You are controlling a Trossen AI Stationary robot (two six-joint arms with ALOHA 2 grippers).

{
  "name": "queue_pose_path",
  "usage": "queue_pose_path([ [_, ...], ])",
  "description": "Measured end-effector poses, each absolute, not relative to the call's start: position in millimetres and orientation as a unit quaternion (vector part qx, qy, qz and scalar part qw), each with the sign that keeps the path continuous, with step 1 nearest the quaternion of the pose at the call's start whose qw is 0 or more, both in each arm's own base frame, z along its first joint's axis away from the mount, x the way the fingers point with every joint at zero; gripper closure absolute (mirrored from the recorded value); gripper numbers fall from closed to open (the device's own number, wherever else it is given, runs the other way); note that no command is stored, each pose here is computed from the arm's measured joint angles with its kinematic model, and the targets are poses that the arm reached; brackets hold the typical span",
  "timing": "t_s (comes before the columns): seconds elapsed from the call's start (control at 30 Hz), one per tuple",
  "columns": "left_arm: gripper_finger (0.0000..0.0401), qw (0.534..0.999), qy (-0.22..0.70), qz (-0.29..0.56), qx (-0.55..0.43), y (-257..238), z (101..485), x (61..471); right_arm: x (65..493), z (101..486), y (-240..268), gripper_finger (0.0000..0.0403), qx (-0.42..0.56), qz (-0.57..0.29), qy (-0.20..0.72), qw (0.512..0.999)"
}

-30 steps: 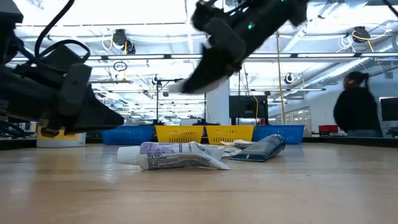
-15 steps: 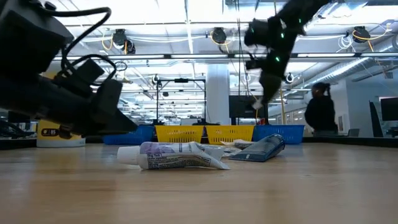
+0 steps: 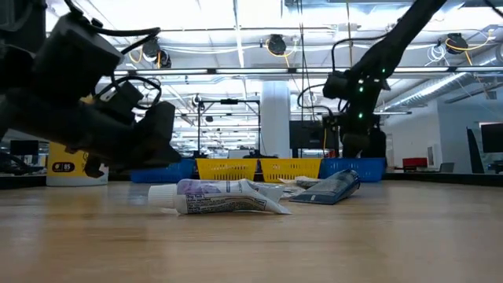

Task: Pick & Place Travel size toiletries
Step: Put the toothpaste into the right blue bin, then put the shave cream into the right yellow bin

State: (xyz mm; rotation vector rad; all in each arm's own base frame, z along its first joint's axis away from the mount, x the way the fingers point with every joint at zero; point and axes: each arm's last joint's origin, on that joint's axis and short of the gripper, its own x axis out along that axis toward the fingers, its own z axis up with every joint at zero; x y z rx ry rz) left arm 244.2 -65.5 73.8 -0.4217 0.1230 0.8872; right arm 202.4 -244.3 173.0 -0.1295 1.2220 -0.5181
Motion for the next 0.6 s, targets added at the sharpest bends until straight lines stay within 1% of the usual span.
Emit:
queue_pose_path([
  [0.17,0.0284,0.871,0.048,0.435,-0.222,-61,74,245,206,164,-249,0.0343,-0.083,-0.226,0.573,0.784],
  [0.27,0.0283,0.871,0.047,0.435,-0.223,-61,74,245,204,166,-249,0.0331,-0.088,-0.225,0.573,0.783],
  [0.4,0.0283,0.871,0.047,0.435,-0.223,-61,74,245,201,177,-248,0.0287,-0.095,-0.243,0.565,0.783],
  [0.6,0.0284,0.871,0.047,0.434,-0.224,-61,74,246,194,201,-244,0.0205,-0.101,-0.328,0.557,0.756],
])
